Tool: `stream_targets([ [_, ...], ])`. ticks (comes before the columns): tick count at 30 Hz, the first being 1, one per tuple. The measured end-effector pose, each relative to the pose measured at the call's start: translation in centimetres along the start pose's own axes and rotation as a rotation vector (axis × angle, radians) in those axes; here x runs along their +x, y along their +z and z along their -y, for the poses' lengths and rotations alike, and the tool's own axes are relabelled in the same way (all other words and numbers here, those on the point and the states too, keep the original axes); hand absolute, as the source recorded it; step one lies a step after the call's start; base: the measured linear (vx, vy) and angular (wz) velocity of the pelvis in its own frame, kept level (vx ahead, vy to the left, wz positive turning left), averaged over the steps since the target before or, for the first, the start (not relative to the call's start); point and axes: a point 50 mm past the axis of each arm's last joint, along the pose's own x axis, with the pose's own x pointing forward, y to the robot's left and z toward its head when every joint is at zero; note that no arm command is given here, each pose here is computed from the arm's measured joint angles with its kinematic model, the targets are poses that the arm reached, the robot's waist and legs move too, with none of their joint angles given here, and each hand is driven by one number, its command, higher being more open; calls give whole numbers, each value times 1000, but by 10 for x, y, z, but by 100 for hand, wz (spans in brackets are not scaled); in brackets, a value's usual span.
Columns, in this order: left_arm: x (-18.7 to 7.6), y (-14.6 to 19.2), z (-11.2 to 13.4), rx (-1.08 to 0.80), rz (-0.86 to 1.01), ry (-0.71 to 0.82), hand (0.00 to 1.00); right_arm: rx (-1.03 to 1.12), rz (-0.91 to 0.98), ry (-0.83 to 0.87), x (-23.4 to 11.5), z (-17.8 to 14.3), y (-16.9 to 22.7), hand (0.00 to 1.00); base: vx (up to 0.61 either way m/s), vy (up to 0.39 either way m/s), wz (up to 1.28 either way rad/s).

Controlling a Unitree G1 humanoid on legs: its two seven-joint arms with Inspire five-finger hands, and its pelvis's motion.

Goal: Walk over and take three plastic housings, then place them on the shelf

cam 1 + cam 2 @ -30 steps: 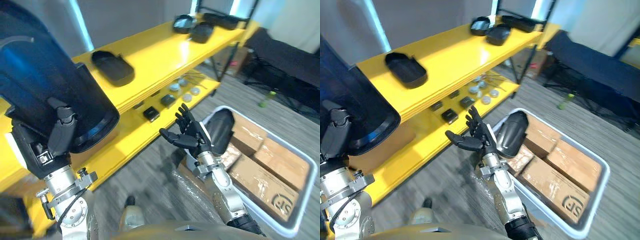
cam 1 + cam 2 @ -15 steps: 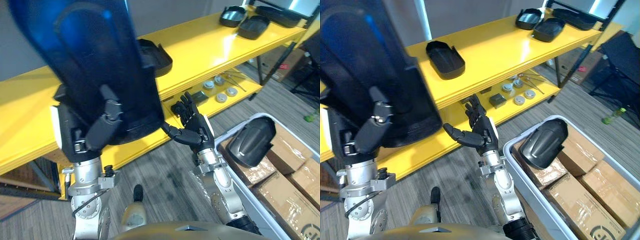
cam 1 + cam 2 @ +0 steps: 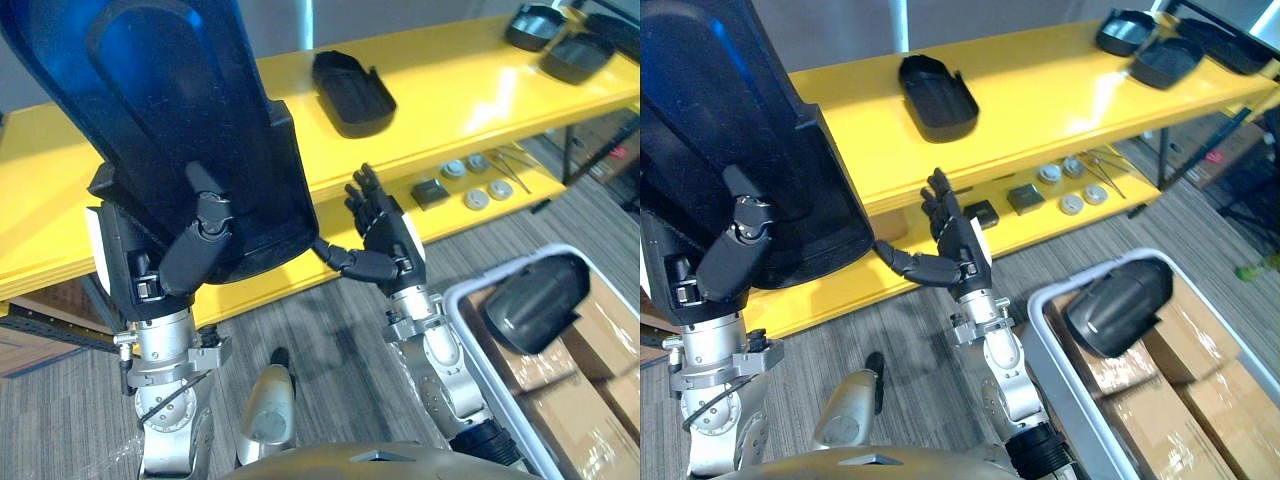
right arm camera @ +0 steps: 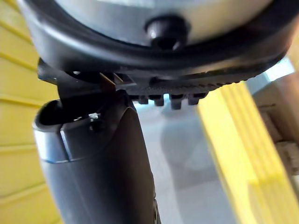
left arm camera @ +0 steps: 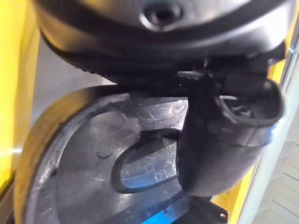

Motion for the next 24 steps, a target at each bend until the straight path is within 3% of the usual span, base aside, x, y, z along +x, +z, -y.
stream_targets([
  [3,2,2,-4,39,13,-5,0,-2,100,-44,6,5,14,100,273,304,27],
  [9,7,-1,-11,74,7,105,0,-57,290,23,31,1,46,100,317,153,32],
  [11,14,-7,-8,63,16,91,0,-38,383,16,32,5,66,100,286,-31,148],
  [16,8,-17,-13,81,-48,114,0,-103,412,1,28,28,79,100,309,-229,116],
  [20,6,-18,-10,57,-61,73,0,-202,437,-64,22,55,95,100,178,-156,40],
  [24,7,-20,-9,61,-85,45,0,-188,481,-102,13,61,109,100,97,-13,-13],
])
